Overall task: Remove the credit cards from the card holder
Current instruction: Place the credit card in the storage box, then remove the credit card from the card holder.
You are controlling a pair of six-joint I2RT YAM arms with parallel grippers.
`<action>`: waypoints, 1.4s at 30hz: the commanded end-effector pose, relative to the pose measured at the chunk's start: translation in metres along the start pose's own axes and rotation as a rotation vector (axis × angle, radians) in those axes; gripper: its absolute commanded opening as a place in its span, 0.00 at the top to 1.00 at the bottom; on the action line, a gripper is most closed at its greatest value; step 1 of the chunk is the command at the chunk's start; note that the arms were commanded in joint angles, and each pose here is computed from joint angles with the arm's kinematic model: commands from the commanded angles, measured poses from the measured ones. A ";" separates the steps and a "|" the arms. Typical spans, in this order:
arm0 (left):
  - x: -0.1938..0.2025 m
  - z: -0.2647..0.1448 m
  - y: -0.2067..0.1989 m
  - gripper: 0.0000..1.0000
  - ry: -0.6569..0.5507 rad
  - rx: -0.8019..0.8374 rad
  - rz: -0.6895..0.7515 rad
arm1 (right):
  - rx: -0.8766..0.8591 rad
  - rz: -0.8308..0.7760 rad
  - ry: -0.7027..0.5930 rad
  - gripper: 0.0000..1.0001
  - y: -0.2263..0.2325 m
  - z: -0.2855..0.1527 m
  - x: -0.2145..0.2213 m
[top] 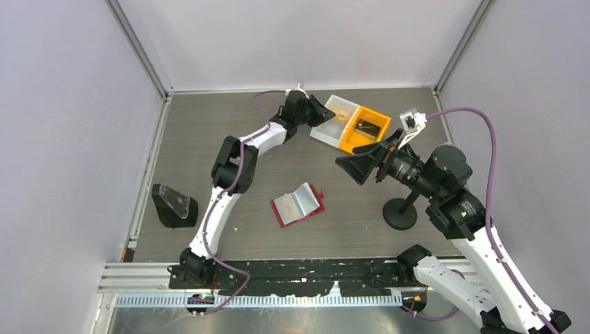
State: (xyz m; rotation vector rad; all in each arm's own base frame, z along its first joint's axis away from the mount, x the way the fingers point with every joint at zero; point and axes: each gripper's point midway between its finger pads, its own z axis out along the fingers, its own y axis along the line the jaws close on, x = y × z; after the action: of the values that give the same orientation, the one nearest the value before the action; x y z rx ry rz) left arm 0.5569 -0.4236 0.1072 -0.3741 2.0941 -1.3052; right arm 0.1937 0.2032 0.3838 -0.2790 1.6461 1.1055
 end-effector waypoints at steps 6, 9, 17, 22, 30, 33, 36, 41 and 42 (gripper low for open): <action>-0.012 -0.072 -0.116 0.77 0.020 0.206 0.161 | 0.097 -0.111 0.038 0.04 -0.010 -0.008 -0.009; -0.008 -0.098 -0.130 0.77 0.031 0.224 0.189 | 0.111 -0.135 0.066 0.02 -0.013 -0.009 -0.006; 0.015 -0.196 -0.105 0.74 0.017 0.090 0.268 | 0.121 -0.128 0.169 0.14 -0.025 -0.008 0.021; 0.034 -0.258 -0.070 0.72 0.017 -0.081 0.366 | 0.126 -0.085 0.240 0.27 -0.035 -0.003 0.044; 0.050 -0.356 -0.031 0.65 -0.036 -0.266 0.410 | 0.127 0.002 0.345 0.35 -0.049 0.013 0.085; 0.069 -0.370 -0.021 0.64 0.024 -0.265 0.400 | 0.137 0.037 0.383 0.37 -0.056 0.025 0.104; 0.090 -0.378 -0.005 0.65 0.113 -0.276 0.399 | 0.140 0.020 0.440 0.39 -0.054 0.039 0.127; 0.127 -0.370 0.022 0.68 0.215 -0.223 0.321 | 0.158 -0.025 0.546 0.44 -0.055 0.068 0.163; 0.134 -0.368 0.027 0.69 0.233 -0.212 0.298 | 0.152 -0.011 0.545 0.46 -0.055 0.074 0.166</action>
State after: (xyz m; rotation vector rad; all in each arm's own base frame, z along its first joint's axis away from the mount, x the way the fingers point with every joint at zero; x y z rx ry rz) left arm 0.2395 -0.2145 0.1729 -0.0143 2.3191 -0.8684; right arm 0.1935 0.2654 0.2083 -0.5376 2.2499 0.9481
